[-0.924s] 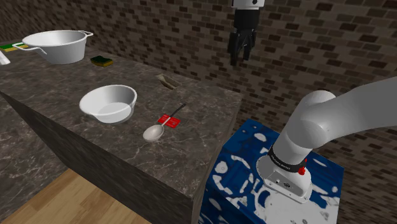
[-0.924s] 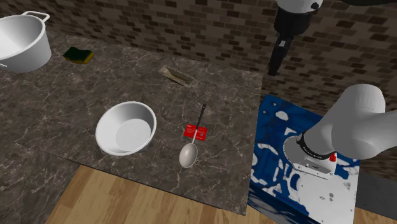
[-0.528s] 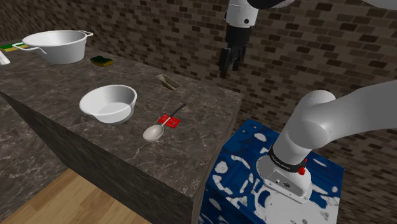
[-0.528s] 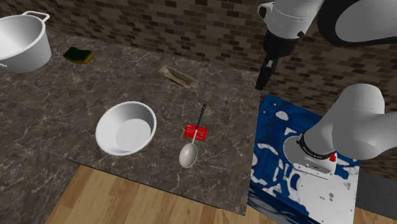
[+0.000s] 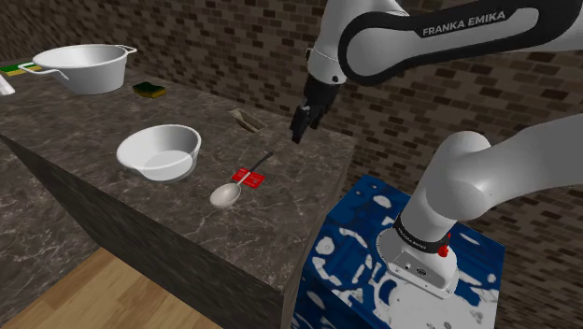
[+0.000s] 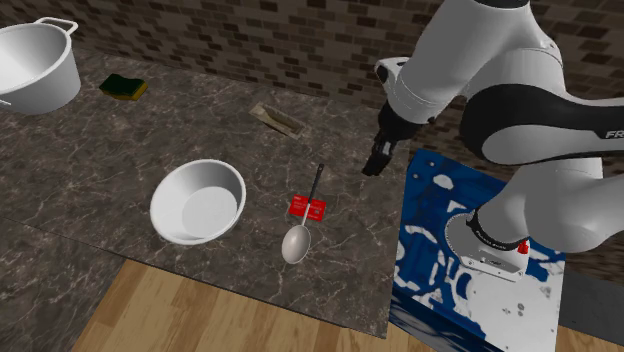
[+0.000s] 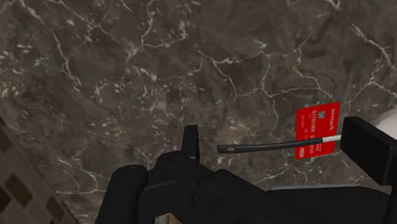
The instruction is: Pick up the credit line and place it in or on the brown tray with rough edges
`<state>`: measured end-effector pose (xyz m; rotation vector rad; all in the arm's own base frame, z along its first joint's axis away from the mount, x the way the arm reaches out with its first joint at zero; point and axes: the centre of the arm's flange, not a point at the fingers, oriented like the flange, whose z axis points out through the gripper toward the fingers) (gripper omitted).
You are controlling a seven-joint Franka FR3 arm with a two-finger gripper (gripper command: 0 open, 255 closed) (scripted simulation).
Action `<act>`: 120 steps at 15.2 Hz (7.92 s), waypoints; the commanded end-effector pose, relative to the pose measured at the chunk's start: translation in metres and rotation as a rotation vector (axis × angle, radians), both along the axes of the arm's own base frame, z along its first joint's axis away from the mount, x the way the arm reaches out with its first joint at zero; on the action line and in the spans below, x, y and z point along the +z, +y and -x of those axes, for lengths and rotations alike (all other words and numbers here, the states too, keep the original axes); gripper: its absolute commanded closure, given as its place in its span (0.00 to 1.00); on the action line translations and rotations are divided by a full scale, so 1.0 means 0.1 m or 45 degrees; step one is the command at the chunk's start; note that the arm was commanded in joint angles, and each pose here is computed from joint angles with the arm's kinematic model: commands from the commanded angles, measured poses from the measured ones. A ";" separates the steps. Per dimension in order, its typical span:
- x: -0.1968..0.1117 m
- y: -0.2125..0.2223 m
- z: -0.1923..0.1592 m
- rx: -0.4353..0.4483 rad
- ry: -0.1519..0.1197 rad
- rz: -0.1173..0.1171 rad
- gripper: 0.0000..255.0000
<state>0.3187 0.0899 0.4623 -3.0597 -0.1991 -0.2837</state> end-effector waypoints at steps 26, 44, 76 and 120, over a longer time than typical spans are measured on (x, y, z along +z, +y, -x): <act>-1.52 1.24 -0.71 0.161 -0.506 -0.033 0.00; -1.26 1.24 -0.71 0.161 -0.506 -0.033 1.00; -0.24 0.04 -2.11 0.161 -0.506 -0.033 1.00; -0.59 -0.58 -2.48 0.161 -0.506 -0.033 0.00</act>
